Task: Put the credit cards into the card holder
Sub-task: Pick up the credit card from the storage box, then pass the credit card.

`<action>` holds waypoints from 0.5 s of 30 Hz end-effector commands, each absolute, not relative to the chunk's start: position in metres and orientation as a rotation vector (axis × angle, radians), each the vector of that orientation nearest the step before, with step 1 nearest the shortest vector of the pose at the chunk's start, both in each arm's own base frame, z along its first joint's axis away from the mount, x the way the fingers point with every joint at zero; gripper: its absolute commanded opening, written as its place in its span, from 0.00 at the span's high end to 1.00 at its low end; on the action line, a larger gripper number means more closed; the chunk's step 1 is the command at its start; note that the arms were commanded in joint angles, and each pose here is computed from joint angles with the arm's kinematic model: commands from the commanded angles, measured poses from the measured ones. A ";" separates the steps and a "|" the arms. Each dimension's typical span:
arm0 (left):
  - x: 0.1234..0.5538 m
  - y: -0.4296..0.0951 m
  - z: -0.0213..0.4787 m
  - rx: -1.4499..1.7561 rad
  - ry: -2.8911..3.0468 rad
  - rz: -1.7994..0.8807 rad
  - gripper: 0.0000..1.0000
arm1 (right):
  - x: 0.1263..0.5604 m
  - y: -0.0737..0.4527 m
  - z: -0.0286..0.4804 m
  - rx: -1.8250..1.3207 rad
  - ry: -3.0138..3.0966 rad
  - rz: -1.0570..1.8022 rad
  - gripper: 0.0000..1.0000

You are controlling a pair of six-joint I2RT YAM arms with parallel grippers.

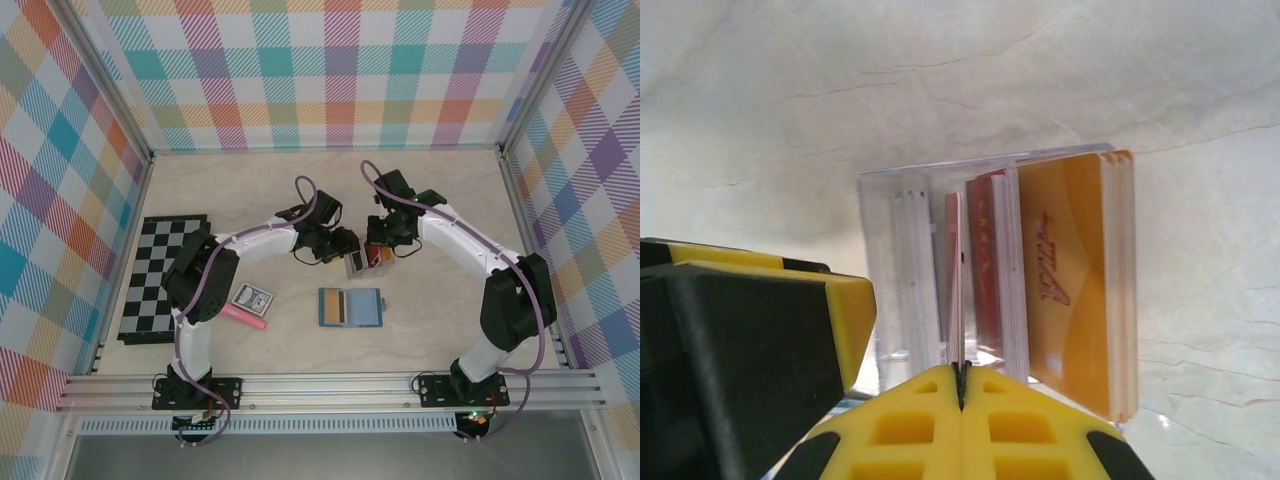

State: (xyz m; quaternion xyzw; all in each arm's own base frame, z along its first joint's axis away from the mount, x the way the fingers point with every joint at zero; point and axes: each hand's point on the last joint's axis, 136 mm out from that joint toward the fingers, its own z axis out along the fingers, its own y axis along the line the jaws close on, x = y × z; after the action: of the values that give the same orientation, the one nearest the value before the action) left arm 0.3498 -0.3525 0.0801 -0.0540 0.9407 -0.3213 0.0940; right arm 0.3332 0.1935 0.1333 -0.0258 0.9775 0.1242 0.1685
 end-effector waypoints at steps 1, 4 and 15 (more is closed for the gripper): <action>0.358 -0.341 0.118 -0.198 2.672 -1.047 0.42 | 0.330 0.204 0.157 -0.015 2.723 0.552 1.00; 0.364 -0.333 0.145 -0.267 2.553 -1.245 0.31 | 0.327 0.207 0.176 0.028 2.656 0.700 1.00; 0.363 -0.351 0.233 -0.169 2.219 -1.861 0.16 | 0.314 0.224 0.239 0.102 2.440 1.142 1.00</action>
State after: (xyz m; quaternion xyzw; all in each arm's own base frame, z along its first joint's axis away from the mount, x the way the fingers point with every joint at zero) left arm 0.3715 -0.3350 0.1911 -0.1006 0.8120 -0.5591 0.1339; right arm 0.3147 0.2096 0.2185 0.0380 0.9092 0.3498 0.2226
